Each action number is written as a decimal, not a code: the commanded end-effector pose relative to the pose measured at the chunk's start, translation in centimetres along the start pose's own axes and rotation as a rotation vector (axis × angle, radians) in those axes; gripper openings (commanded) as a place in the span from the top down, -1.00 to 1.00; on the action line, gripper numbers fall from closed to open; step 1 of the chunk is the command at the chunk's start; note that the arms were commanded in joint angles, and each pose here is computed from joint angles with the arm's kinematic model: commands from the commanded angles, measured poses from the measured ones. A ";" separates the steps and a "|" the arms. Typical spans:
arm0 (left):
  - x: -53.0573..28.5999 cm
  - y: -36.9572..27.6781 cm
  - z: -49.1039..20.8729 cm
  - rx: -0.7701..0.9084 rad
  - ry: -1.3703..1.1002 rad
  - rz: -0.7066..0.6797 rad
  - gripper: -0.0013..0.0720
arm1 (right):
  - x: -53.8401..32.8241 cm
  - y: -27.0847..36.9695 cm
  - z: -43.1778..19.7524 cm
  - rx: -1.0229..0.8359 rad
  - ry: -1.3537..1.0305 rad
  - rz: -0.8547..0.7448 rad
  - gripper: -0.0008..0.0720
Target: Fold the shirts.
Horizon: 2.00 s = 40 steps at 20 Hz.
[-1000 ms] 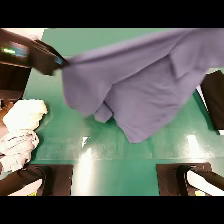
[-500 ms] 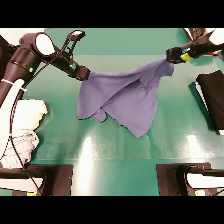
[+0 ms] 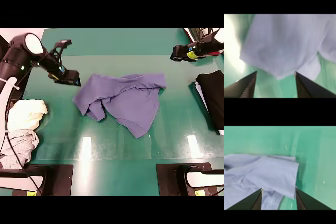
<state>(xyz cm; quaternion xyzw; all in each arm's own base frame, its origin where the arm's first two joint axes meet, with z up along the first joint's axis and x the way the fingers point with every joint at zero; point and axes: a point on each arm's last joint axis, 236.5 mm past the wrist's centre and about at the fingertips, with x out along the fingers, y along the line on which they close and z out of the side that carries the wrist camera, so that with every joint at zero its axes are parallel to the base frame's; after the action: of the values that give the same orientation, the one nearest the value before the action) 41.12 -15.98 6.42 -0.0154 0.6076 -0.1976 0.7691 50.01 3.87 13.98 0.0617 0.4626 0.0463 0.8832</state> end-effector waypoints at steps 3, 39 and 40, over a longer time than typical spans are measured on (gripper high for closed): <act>4.2 -6.8 -9.6 0.015 0.141 -0.142 -0.52 | -2.5 0.0 -0.1 0.002 -0.004 -0.002 -0.23; 14.6 -3.6 -11.9 -0.009 0.069 0.041 0.57 | -3.8 0.1 -3.0 -0.002 0.105 -0.005 -0.23; 14.6 -3.6 -11.9 -0.010 0.071 0.041 0.87 | -3.8 0.1 -3.0 -0.002 0.105 -0.005 -0.23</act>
<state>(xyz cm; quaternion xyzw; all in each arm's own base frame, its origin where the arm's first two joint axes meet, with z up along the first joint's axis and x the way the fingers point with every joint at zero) 32.59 -21.40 -8.71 0.0020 0.6167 -0.1791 0.7666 45.42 3.56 15.35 0.0573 0.5088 0.0472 0.8577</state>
